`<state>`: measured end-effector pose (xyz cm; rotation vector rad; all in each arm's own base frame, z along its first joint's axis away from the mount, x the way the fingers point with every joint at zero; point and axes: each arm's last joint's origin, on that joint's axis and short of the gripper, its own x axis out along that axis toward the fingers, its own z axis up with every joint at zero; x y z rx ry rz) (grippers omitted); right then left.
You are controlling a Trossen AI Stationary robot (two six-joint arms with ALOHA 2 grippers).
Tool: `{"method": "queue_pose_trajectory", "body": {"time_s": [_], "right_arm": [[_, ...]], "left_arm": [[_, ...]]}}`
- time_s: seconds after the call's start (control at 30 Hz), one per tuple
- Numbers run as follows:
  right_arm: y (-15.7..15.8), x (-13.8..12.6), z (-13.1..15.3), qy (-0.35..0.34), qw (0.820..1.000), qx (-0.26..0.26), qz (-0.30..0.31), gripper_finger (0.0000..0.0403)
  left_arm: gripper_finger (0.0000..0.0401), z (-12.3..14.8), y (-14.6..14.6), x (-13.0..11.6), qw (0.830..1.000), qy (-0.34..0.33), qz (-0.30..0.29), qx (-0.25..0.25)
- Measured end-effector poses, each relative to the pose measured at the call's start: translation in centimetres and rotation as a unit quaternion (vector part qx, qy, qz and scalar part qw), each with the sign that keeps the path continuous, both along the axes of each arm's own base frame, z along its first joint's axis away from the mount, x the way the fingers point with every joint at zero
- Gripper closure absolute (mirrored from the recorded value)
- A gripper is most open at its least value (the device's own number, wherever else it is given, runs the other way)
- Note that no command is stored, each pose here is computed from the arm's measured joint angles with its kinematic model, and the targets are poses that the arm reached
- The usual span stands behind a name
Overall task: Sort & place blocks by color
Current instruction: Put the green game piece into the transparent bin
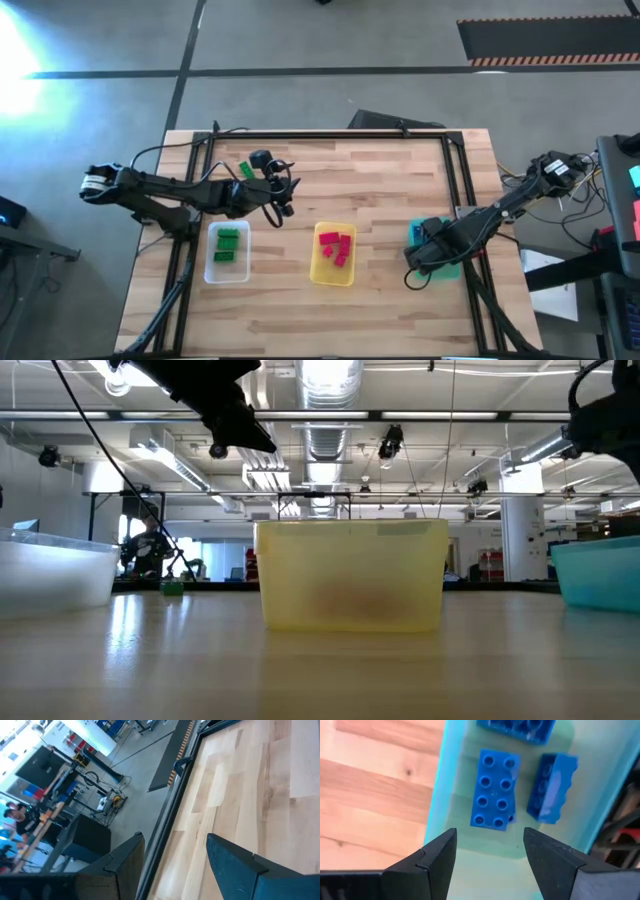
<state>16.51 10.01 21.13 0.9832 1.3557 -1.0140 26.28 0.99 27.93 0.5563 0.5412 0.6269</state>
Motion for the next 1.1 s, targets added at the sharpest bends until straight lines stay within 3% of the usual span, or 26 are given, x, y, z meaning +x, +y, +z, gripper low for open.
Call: {"method": "queue_pose_trajectory", "body": {"time_s": [0.17,0.33,0.47,0.63,0.73,0.87,1.1], "right_arm": [[-0.2,0.1,2.2,-0.011,0.999,-0.045,0.022,0.0183],[-0.3,1.1,4.5,-0.089,0.985,-0.125,0.077,0.0183],[-0.6,1.8,6.0,-0.139,0.960,-0.206,0.132,0.0183],[-0.9,2.3,7.2,-0.168,0.910,-0.323,0.200,0.0184],[-1.1,2.4,7.6,-0.165,0.878,-0.381,0.239,0.0184],[-1.4,2.7,8.1,-0.167,0.846,-0.439,0.255,0.0184],[-1.5,2.9,8.3,-0.167,0.819,-0.482,0.262,0.0184]], "left_arm": [[0.0203,-0.1,0.0,0.1,1.000,-0.003,0.013,-0.001],[0.0203,-0.6,0.5,0.2,0.997,-0.019,0.077,0.000],[0.0203,-0.9,1.2,0.4,0.993,-0.049,0.107,-0.029],[0.0203,-2.2,2.5,0.5,0.976,-0.092,0.169,-0.097],[0.0203,-3.2,3.8,0.2,0.954,-0.126,0.230,-0.147],[0.0203,-5.2,5.6,-0.7,0.907,-0.151,0.326,-0.218],[0.0203,-8.7,9.0,-3.5,0.827,-0.094,0.491,-0.257]]}}
